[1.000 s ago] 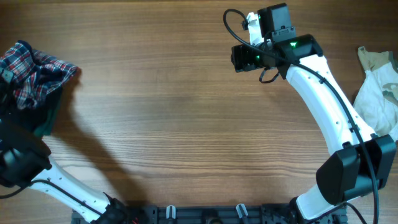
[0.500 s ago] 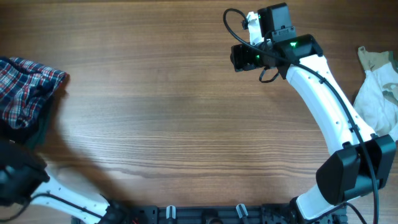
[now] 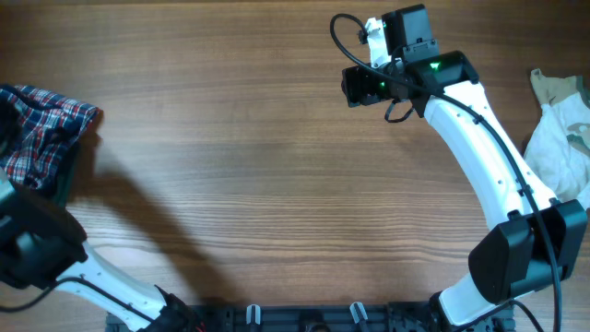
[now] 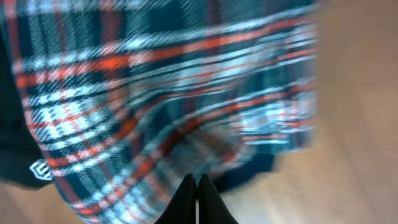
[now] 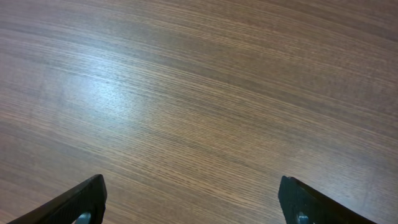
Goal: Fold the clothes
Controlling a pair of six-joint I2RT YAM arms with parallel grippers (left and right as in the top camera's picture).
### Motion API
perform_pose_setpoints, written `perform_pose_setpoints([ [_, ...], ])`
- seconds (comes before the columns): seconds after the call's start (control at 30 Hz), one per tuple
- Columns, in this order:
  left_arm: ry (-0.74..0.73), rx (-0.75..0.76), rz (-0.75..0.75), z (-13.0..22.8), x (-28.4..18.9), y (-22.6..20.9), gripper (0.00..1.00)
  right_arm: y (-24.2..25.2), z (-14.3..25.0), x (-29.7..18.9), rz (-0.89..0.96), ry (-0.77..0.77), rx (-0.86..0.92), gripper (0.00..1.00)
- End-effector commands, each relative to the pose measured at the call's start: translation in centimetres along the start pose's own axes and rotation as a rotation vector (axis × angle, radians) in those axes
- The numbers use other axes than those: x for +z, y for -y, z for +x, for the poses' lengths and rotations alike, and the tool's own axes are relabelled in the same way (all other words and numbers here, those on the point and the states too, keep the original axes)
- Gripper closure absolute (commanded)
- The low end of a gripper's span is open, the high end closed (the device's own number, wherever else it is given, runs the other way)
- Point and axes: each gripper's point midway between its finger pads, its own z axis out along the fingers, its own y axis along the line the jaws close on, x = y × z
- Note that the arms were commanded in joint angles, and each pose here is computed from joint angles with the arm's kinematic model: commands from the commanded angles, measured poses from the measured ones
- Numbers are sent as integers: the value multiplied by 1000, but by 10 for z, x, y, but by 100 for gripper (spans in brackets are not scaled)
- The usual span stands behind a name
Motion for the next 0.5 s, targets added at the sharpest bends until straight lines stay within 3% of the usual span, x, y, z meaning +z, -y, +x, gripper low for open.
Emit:
perform_pose_setpoints([
  [0.0,-58,-183,-173,4,31,-64,96,9,-2,-1,41,6,-11,10],
  [0.17,-133,-289,-230,24,78,-111,96,10,-4,5,48,23,-11,10],
  [0.33,-104,-285,-204,24,94,-108,95,13,2,13,50,0,-6,10],
  [0.4,-111,-292,-132,21,89,-96,96,13,2,13,50,0,-6,10],
  [0.47,-109,-302,78,7,65,-58,94,13,2,13,50,-1,-6,10],
])
